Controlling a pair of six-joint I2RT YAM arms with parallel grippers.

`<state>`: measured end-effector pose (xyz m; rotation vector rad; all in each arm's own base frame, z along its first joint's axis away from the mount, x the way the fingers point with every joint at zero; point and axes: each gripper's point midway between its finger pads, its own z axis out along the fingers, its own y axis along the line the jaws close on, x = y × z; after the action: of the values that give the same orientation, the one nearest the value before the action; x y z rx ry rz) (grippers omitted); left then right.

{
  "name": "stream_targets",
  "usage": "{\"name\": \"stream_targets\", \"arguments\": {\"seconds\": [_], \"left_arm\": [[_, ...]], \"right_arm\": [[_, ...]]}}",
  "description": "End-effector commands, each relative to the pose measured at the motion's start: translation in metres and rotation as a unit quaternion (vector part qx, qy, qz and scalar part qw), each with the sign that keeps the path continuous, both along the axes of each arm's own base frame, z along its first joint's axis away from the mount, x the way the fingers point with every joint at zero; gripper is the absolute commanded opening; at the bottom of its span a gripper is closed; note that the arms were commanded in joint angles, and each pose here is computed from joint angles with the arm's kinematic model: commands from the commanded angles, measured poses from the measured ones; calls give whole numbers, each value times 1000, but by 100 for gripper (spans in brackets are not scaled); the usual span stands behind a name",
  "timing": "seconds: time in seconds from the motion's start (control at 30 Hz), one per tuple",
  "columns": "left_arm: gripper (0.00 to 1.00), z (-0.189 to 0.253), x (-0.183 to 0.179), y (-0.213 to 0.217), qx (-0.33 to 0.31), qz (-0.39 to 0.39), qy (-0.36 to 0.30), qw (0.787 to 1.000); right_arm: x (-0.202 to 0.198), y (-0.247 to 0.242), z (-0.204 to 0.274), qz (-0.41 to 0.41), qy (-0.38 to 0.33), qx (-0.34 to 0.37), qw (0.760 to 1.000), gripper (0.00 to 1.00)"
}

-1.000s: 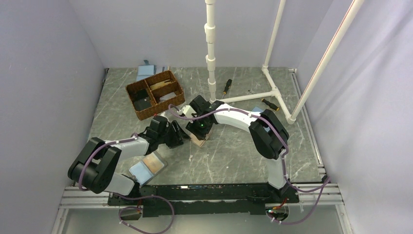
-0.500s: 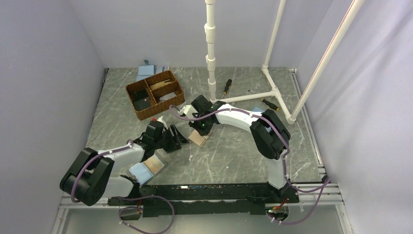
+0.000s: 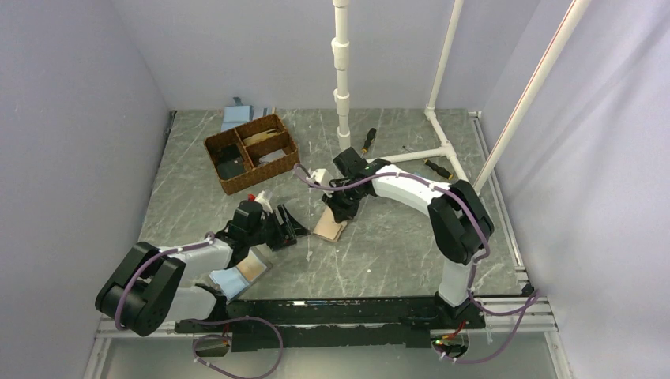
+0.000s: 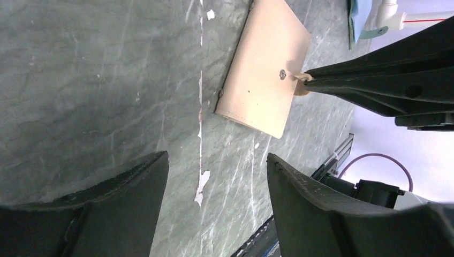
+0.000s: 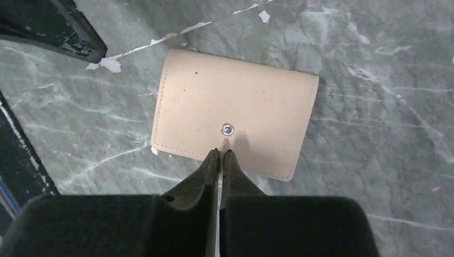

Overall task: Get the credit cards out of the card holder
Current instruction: Open the card holder at the center of the board.

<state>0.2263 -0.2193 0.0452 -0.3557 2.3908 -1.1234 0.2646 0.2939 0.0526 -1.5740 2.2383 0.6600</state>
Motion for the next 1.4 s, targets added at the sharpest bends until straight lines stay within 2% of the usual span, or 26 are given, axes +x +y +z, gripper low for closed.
{"name": "stream_targets", "arguments": {"seconds": [0.0,0.17,0.3,0.37,0.53,0.63,0.8,1.0,1.27,1.37], "left_arm": [[73,12,2,-8,-32,-12,-24,999],[73,28,1,-14,-58,-34,-59,996],[86,44,-1,-18,-55,-55,-97,992],[87,51,-3,-20,-39,-63,-114,991],[89,61,-5,-33,31,-75,-152,985],[89,55,-6,-41,52,-81,-151,984],[88,40,0,-47,66,-72,-126,987],[85,38,10,-41,92,-49,-129,986],[84,40,13,-55,71,-69,-140,985],[81,33,18,-57,83,-71,-134,985]], "right_arm": [[-7,4,30,39,-8,54,998,0],[-9,-5,51,54,-9,99,994,0],[-19,-8,72,72,15,157,985,0],[-23,-7,78,79,26,173,981,0],[-24,-6,73,77,41,173,981,0],[-25,-5,72,77,49,176,980,0],[-24,-7,67,77,48,167,982,0],[-21,-10,63,74,50,161,983,0],[-19,-12,56,68,55,152,984,0],[-18,-12,55,66,55,150,985,0]]}}
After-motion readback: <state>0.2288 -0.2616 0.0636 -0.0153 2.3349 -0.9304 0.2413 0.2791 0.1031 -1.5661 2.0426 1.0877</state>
